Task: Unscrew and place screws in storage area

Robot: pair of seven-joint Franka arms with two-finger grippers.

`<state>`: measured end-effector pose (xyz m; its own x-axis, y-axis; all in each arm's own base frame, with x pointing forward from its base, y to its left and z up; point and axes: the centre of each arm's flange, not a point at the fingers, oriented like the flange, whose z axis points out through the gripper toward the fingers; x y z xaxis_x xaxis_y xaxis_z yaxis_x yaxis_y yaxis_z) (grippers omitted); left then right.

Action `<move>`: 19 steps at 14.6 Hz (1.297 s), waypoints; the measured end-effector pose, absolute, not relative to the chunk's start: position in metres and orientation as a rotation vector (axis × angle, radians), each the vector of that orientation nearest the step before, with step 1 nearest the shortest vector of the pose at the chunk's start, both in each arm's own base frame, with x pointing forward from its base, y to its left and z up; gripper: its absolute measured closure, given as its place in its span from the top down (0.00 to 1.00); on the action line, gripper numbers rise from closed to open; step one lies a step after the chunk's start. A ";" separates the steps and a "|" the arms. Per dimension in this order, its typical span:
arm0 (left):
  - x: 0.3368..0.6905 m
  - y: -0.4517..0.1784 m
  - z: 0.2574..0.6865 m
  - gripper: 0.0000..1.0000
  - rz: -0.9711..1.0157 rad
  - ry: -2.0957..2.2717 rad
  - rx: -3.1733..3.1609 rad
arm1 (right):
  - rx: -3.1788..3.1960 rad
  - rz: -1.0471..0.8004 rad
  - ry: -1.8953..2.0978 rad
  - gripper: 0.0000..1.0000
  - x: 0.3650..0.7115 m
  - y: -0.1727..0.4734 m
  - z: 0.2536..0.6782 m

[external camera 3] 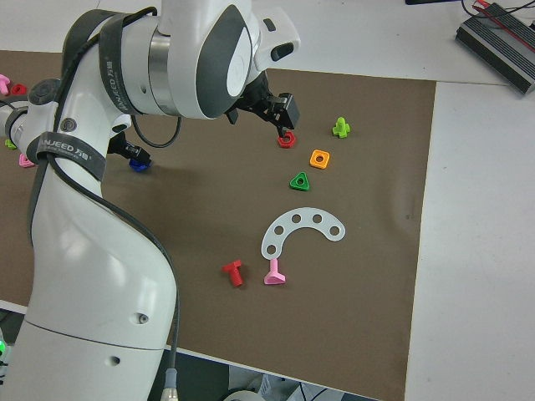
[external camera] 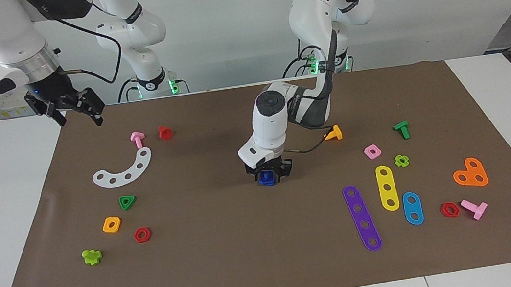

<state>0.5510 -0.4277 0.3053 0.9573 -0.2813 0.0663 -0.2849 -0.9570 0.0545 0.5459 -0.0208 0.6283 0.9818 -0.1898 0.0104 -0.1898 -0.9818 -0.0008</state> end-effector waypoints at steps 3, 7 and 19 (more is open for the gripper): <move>0.549 -0.428 0.303 0.70 0.080 -0.444 3.048 | 3.127 0.016 -0.300 1.00 0.546 -0.021 0.628; 0.548 -0.427 0.302 0.63 0.061 -0.447 3.057 | 3.127 0.016 -0.300 1.00 0.546 -0.021 0.628; 0.549 -0.426 0.307 0.48 0.047 -0.449 3.064 | 3.127 0.016 -0.300 1.00 0.546 -0.021 0.628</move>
